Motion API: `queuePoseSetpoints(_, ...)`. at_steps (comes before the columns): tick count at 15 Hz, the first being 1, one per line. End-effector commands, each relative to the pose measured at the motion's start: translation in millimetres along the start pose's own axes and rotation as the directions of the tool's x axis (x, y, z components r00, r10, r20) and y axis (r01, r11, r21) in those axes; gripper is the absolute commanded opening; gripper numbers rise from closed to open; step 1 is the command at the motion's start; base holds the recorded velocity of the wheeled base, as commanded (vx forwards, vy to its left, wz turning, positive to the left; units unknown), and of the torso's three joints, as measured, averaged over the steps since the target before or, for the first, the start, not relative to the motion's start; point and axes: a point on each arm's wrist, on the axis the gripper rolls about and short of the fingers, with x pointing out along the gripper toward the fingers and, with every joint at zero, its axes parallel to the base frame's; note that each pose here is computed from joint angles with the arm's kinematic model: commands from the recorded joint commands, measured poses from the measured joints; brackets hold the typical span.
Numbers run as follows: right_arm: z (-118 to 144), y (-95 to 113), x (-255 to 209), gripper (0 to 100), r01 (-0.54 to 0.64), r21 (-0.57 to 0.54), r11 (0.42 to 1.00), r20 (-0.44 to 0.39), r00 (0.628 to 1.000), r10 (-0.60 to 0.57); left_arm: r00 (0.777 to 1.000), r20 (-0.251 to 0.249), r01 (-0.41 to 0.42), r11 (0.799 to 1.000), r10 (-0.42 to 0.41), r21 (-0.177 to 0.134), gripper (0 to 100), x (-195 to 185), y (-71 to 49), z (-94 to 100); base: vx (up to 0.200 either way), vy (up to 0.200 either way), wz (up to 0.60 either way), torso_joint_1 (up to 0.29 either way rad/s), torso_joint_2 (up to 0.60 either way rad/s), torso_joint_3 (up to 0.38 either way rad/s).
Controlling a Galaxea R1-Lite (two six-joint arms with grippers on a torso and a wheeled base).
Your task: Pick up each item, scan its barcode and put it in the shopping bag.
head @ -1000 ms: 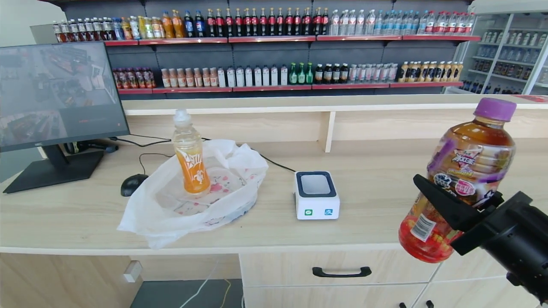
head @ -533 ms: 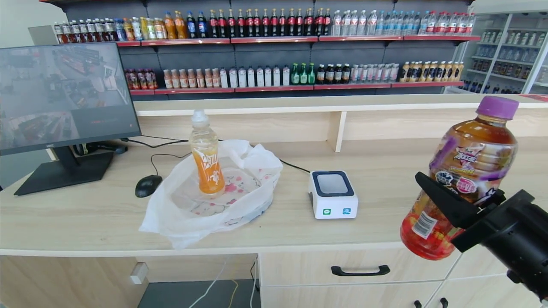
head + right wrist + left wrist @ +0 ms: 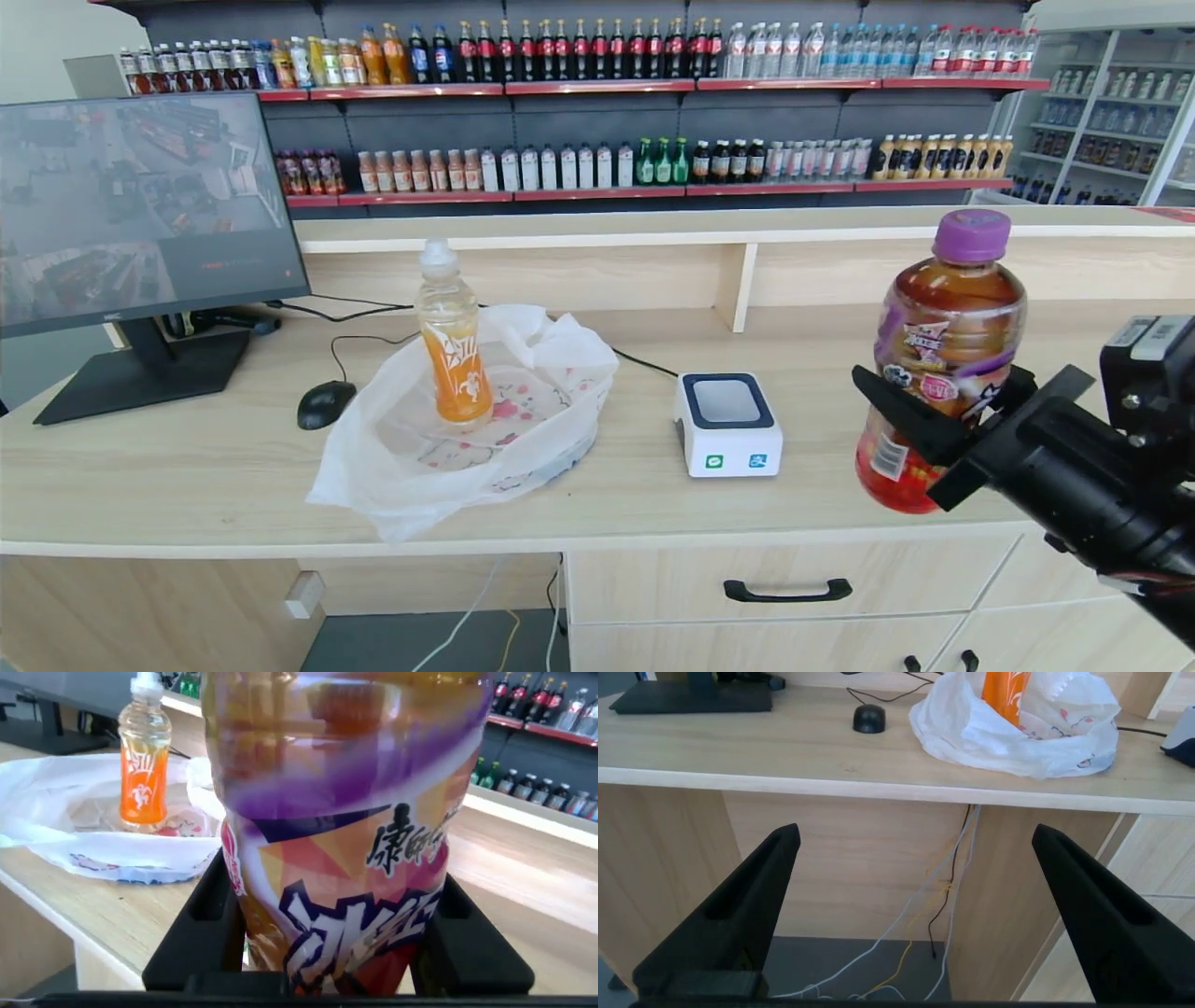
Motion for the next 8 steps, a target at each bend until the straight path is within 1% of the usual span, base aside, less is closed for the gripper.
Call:
queuePoseSetpoints(1,-9.4,-0.9,17.7,0,-0.008,-0.045,0.999,-0.015,1.0,0.007,1.0,0.0,0.0,1.0,0.0,0.0,100,0.0,0.0,-0.2,0.0,0.0,0.0,0.0,0.0,0.0)
queuePoseSetpoints(3,-11.3,7.9,48.6,0,-0.037,-0.173,0.984,0.025,0.999,0.042,1.0,0.0,0.0,1.0,0.0,0.0,100,0.0,0.0,-0.2,0.0,0.0,0.0,0.0,0.0,0.0)
queuePoseSetpoints(4,-11.0,16.3,64.6,0,-0.055,-0.239,0.97,0.053,0.996,0.07,1.0,0.001,0.0,1.0,0.0,0.0,100,-0.1,0.0,0.3,0.0,0.0,0.0,0.0,0.0,0.0)
queuePoseSetpoints(5,-11.7,24.2,81.4,0,-0.063,-0.281,0.958,0.08,0.993,0.089,1.0,0.001,0.0,1.0,0.0,0.0,100,-0.1,0.0,0.3,0.0,0.0,0.0,0.0,0.0,0.0)
queuePoseSetpoints(7,-16.3,28.6,106.3,0,-0.051,-0.392,0.919,0.116,0.988,0.105,1.0,0.0,0.0,1.0,0.0,0.0,100,0.0,0.0,-0.2,0.0,0.0,0.0,0.0,0.0,0.0)
queuePoseSetpoints(8,-22.3,30.9,113.9,0,-0.069,-0.433,0.899,0.12,0.984,0.134,1.0,0.0,0.0,1.0,0.0,0.0,100,0.0,0.0,-0.2,0.0,0.0,0.0,0.0,0.0,0.0)
